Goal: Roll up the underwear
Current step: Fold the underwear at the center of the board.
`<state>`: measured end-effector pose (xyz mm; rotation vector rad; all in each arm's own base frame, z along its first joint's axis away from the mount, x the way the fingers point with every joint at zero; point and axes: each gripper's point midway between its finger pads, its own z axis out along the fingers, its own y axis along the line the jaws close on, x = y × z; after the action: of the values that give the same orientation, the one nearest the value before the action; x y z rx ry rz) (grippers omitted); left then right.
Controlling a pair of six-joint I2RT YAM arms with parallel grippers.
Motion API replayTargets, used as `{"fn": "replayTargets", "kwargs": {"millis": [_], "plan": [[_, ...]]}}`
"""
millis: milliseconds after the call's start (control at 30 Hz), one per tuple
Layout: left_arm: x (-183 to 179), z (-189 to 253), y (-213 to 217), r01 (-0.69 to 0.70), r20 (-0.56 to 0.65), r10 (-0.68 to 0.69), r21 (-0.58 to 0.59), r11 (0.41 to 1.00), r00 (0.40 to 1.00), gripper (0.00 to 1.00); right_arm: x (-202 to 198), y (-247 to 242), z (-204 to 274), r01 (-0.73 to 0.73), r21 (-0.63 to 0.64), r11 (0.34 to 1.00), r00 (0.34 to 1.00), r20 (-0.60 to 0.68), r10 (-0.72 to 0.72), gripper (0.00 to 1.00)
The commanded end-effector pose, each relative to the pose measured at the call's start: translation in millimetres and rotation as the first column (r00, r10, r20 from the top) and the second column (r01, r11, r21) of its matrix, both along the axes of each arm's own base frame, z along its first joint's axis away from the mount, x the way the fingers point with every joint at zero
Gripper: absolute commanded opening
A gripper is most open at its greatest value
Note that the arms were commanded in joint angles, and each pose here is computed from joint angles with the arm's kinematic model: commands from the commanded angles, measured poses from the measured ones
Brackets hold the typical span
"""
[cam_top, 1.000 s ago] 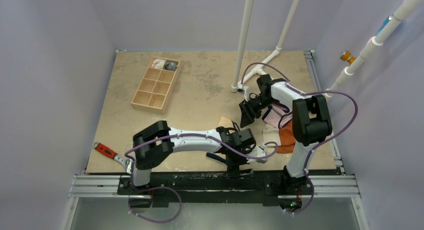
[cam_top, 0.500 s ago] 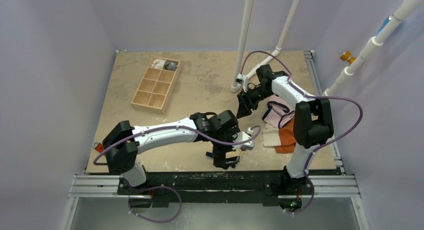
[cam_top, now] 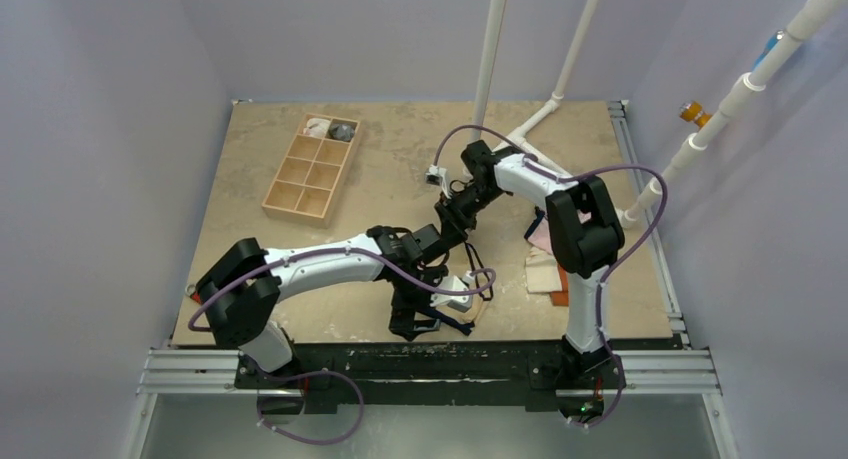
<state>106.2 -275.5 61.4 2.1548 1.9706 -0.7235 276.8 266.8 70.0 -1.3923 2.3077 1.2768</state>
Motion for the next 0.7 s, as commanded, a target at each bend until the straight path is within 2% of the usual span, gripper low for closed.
{"fn": "replayTargets", "kwargs": {"millis": [0,400,667], "plan": [[8,-10,-5,0.050,0.025,-0.050,0.004,0.999,0.998,0.99,6,17,7,-0.032,0.047,0.998,0.999,0.012,0.032,0.52],[14,-26,-4,0.033,-0.002,-0.033,0.099,0.995,0.999,0.99,11,9,-33,0.008,-0.060,0.998,1.000,-0.012,-0.009,0.50],[5,-39,2,0.015,-0.063,-0.003,0.188,0.982,0.998,0.99,27,-2,-47,0.077,-0.160,0.984,0.997,0.042,-0.071,0.49]]}}
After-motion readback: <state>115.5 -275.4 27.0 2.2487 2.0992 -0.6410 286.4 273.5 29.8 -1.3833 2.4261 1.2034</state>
